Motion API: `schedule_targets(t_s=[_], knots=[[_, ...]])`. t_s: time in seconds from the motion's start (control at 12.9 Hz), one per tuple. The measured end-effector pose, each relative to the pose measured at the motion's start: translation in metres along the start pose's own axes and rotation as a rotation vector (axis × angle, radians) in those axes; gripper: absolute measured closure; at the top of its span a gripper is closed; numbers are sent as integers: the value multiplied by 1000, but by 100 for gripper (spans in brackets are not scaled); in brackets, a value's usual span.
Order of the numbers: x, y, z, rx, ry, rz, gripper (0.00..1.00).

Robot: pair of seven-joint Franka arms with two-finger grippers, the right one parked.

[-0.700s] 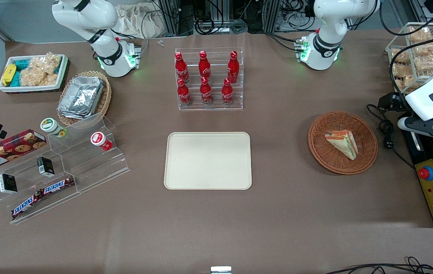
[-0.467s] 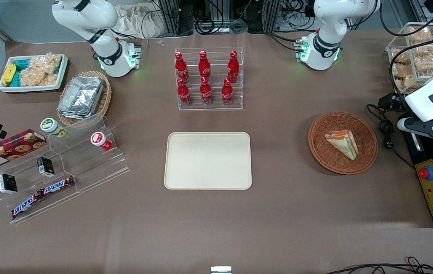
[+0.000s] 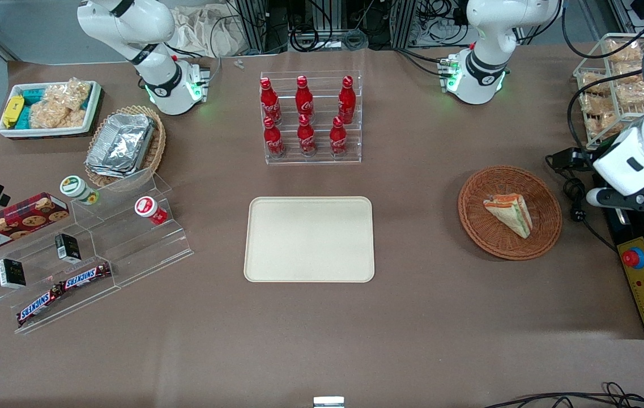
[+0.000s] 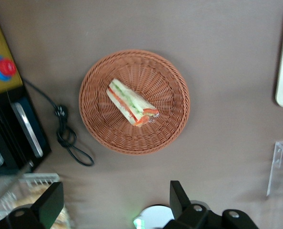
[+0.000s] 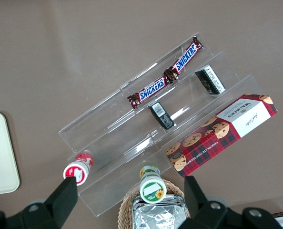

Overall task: Place sandwich from basket to tray
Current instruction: 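Move the left gripper over the wrapped sandwich in the wicker basket, then lower the open left gripper onto the sandwich and close on it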

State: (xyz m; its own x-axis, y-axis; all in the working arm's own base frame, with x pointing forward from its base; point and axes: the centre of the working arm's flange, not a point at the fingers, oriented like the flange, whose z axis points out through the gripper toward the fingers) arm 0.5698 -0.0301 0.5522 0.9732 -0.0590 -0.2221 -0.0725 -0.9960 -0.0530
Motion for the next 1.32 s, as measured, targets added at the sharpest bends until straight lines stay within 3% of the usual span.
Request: schedule_targets(t_s=[0.16, 0.62, 0.86, 1.09, 1.32], knots=[[9, 3, 23, 0, 4, -195, 0], [33, 21, 138, -48, 87, -882, 0], [30, 21, 201, -42, 47, -1071, 0], [26, 12, 253, -44, 37, -1201, 0], [29, 9, 279, 27, 66, -1285, 0]])
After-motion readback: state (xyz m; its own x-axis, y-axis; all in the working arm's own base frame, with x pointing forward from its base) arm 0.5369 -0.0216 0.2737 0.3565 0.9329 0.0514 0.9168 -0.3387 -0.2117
